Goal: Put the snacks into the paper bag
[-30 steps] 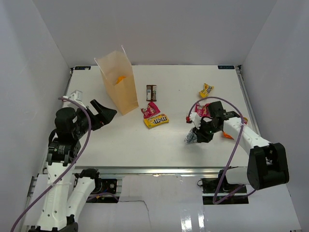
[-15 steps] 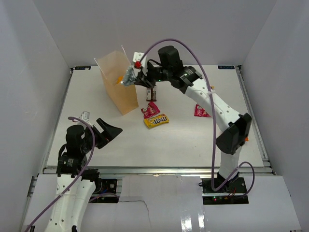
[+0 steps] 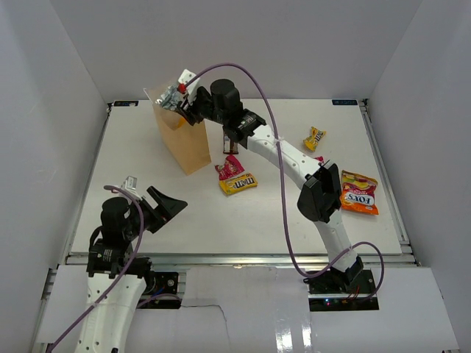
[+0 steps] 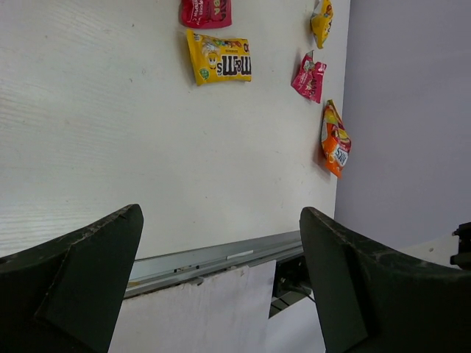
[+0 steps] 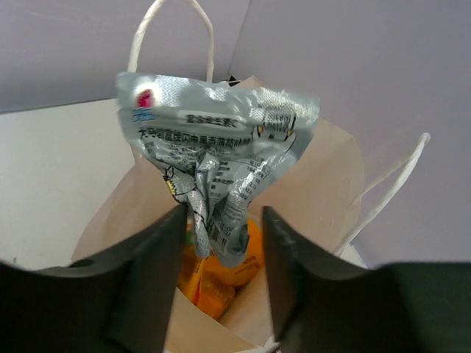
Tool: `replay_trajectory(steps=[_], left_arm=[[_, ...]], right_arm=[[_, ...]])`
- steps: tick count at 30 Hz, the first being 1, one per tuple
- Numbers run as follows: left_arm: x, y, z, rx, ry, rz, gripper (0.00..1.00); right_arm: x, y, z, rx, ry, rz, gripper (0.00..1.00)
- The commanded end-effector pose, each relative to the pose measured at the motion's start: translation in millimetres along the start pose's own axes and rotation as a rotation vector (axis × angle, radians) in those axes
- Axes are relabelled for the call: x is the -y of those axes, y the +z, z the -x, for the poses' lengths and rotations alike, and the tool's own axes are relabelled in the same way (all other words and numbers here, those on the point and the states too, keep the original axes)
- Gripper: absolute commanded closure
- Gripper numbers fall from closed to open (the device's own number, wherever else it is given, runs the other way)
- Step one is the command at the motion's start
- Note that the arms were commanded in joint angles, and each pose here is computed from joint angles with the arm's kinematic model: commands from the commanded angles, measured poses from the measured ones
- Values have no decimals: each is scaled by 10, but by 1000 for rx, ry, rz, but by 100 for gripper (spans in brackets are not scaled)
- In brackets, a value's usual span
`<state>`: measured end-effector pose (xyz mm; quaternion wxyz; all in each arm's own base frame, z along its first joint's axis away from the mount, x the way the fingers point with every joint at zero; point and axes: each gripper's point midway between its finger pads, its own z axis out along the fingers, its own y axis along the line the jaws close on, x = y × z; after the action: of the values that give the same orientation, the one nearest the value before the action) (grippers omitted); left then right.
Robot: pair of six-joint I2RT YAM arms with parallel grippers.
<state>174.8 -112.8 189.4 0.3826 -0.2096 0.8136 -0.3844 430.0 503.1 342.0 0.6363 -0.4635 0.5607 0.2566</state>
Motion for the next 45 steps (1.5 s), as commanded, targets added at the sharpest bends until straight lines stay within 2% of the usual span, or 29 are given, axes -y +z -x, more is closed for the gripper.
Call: replay_trajectory(steps=[1, 3, 7, 11, 15, 16, 17, 18, 19, 20, 21, 22, 23, 24, 25, 26, 27, 28, 29, 30, 32, 33, 35, 41, 44, 45], left_arm=[[48, 11, 7, -27, 5, -6, 2], [70, 52, 20, -40, 16, -17, 2], [43, 230, 21, -95, 4, -16, 2], [-33, 442, 56, -124, -6, 13, 2], [21, 720, -46, -170, 15, 66, 2], [147, 804, -152, -177, 59, 78, 2], [88, 961, -258, -212, 67, 138, 2], [98, 1042, -332, -226, 83, 172, 2], [201, 1135, -371, -210, 99, 199, 3], [80, 1297, -483, -246, 111, 271, 4], [112, 1381, -566, -254, 155, 293, 5], [273, 1499, -454, -215, 231, 287, 5], [199, 1671, -529, -239, 306, 334, 6], [245, 1770, -546, -243, 389, 336, 5], [323, 1854, -609, -257, 489, 324, 5], [533, 1977, -516, -259, 649, 267, 7], [413, 2159, -625, -326, 746, 283, 9], [402, 2244, -644, -366, 825, 278, 11], [531, 2332, -576, -393, 945, 243, 12], [364, 2472, -660, -451, 1003, 276, 13], [416, 2617, -648, -495, 1128, 238, 16], [290, 2710, -713, -536, 1156, 254, 16], [311, 2810, -721, -559, 1221, 231, 16], [129, 3009, -764, -599, 1281, 279, 19], [69, 3060, -791, -621, 1284, 293, 24], [64, 3063, -814, -628, 1278, 294, 29]], right_arm=[[163, -26, 416, 128, -34, -95, 44], [179, -56, 447, 129, -43, -93, 35], [194, -226, 609, 138, -40, -57, 27], [270, -759, 845, 155, 2, 95, 22], [281, -1403, 446, 51, 95, 255, 22], [244, -1549, 209, -15, 133, 277, 22], [347, -1820, 170, -27, 130, 257, 21], [235, -1969, -363, -122, 192, 276, 21], [215, -2128, -580, -161, 222, 272, 21], [305, -2425, -723, -197, 246, 225, 21], [145, -2629, -1148, -278, 316, 230, 21], [132, -2836, -1200, -288, 294, 211, 20], [147, -3080, -1399, -325, 340, 184, 20], [-47, -3278, -1696, -375, 398, 194, 20], [-94, -3443, -1700, -367, 338, 190, 20], [-161, -3619, -1815, -386, 360, 186, 19], [-342, -3750, -2000, -418, 378, 196, 19], [-393, -3838, -1980, -414, 339, 184, 19], [-431, -3900, -2019, -414, 307, 185, 18], [-489, -3944, -2039, -414, 303, 185, 18], [-590, -4006, -2064, -405, 307, 183, 18], [-602, -4017, -2059, -400, 313, 180, 18], [-588, -4045, -2062, -398, 325, 163, 18], [-557, -4078, -2078, -399, 326, 148, 18], [-571, -4072, -2092, -398, 331, 154, 19], [-569, -4073, -2100, -399, 334, 154, 19]])
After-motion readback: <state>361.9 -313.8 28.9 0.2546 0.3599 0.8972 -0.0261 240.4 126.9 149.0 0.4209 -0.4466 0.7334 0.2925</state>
